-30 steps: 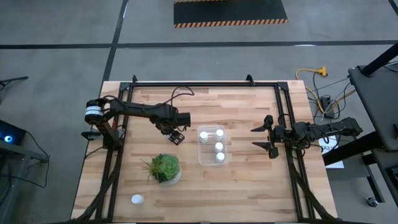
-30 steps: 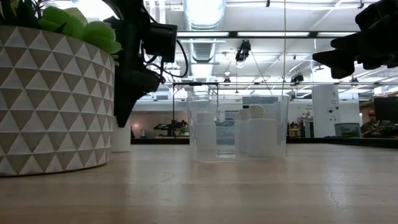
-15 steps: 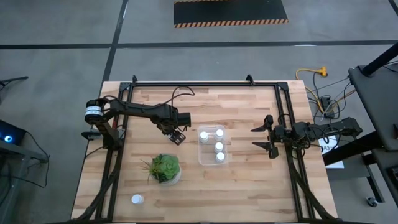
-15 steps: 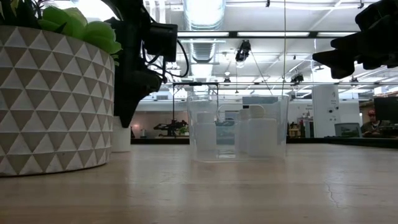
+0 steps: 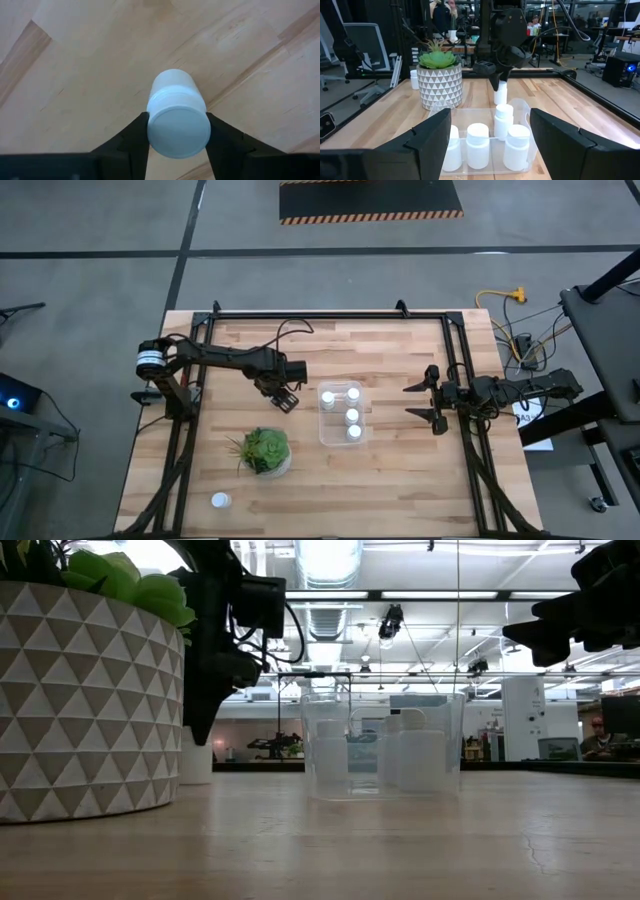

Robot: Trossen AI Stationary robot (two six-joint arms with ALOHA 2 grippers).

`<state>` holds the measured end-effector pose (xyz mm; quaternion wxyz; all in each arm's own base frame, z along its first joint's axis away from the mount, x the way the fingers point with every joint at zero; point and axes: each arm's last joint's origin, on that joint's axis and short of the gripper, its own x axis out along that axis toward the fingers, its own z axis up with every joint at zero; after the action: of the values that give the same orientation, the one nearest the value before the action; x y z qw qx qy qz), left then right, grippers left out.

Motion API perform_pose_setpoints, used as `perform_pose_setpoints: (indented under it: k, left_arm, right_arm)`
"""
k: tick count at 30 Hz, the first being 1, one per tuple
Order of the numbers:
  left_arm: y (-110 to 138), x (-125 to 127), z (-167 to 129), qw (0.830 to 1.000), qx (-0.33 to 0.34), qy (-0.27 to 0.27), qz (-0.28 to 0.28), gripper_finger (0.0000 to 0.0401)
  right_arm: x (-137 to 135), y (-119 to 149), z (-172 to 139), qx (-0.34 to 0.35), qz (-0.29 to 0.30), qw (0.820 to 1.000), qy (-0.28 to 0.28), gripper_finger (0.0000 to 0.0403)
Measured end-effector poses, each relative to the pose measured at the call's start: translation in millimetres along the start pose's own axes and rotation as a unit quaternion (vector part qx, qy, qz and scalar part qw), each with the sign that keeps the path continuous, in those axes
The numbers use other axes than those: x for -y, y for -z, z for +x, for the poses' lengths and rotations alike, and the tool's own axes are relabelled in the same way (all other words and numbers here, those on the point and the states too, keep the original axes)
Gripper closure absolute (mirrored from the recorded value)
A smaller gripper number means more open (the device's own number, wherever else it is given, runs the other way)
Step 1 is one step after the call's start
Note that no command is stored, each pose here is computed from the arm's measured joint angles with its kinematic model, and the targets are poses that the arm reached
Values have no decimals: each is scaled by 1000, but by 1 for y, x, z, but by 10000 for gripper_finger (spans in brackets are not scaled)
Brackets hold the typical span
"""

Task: Pick and place pill bottles into a basket
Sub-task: Put the white medicine bottle into the transparent bin

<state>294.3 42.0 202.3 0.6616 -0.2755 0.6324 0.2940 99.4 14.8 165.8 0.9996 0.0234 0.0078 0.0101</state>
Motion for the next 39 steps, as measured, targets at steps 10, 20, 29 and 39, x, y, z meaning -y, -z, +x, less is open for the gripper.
perform_pose_setpoints:
  k: [10, 20, 29, 39]
  left_arm:
    - [-9, 9, -24, 998, 22, 32, 40, 259]
    - [-19, 17, -70, 992, 57, 54, 103, 259]
    - [-24, 21, -104, 984, 95, 76, 133, 259]
    - [-30, 50, -122, 975, 115, 92, 166, 259]
  right_arm:
    - [0, 0, 0, 0, 0, 1000, 0, 142]
    - [0, 0, 0, 0, 1, 1000, 0, 142]
    - [0, 0, 0, 0, 1, 1000, 0, 142]
    - [0, 0, 0, 0, 0, 1000, 0, 142]
